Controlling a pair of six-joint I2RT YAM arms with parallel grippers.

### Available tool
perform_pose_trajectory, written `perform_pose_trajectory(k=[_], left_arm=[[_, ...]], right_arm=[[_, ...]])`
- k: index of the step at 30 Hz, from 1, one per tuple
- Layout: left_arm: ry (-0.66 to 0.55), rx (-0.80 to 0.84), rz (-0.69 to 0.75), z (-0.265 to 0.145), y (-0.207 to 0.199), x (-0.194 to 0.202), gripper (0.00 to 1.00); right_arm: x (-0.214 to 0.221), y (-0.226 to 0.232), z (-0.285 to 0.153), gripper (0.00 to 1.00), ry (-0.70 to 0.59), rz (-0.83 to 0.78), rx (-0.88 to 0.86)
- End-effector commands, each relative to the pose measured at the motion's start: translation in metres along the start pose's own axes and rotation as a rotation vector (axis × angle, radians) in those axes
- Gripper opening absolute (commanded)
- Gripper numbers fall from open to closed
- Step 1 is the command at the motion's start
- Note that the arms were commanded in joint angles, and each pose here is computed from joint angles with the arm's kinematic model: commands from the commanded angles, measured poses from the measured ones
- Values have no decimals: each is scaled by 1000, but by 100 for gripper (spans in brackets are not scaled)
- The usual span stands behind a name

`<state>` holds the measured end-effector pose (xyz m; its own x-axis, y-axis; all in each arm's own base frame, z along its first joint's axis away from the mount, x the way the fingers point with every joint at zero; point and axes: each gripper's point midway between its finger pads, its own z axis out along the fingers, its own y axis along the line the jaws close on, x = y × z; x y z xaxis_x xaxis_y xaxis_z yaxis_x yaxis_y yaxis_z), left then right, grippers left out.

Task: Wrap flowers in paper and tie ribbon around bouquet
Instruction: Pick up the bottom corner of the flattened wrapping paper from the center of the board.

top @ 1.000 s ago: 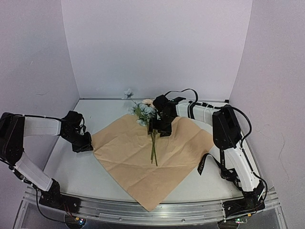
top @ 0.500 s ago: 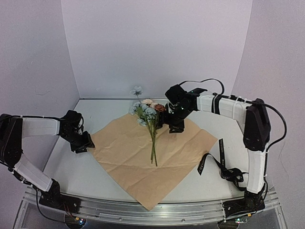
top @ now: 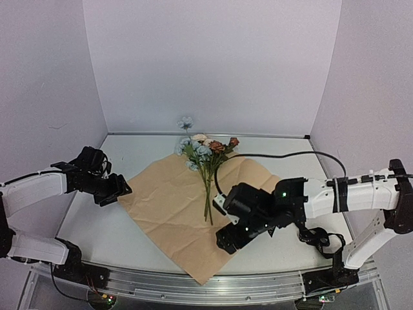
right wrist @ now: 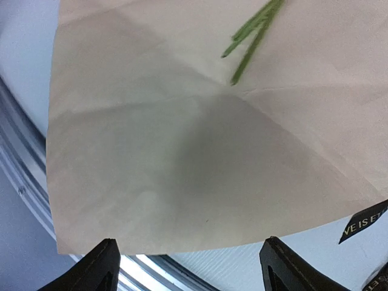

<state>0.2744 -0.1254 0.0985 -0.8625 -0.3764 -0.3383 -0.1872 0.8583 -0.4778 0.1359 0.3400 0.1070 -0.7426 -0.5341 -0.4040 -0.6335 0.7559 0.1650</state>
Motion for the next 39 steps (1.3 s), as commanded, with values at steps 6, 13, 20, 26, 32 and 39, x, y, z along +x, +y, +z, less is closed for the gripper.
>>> perform_pose_trajectory(k=[6, 13, 20, 26, 32, 39], left_arm=[[-49, -6, 4, -16, -9, -4, 71], [-73, 4, 14, -21, -12, -8, 71], [-90, 6, 25, -27, -12, -9, 71], [-95, 7, 37, -29, -14, -12, 70], [-106, 18, 41, -34, -19, -16, 70], [-114, 30, 53, -41, -26, -21, 69]], right_arm=[[35, 78, -23, 84, -81, -700, 178], [54, 117, -11, 84, -64, -1002, 317], [57, 126, 13, 76, -44, -1159, 422], [55, 132, 28, 71, -44, -1233, 493], [45, 133, 39, 47, -84, -1284, 580], [27, 130, 26, 0, -119, -1276, 590]])
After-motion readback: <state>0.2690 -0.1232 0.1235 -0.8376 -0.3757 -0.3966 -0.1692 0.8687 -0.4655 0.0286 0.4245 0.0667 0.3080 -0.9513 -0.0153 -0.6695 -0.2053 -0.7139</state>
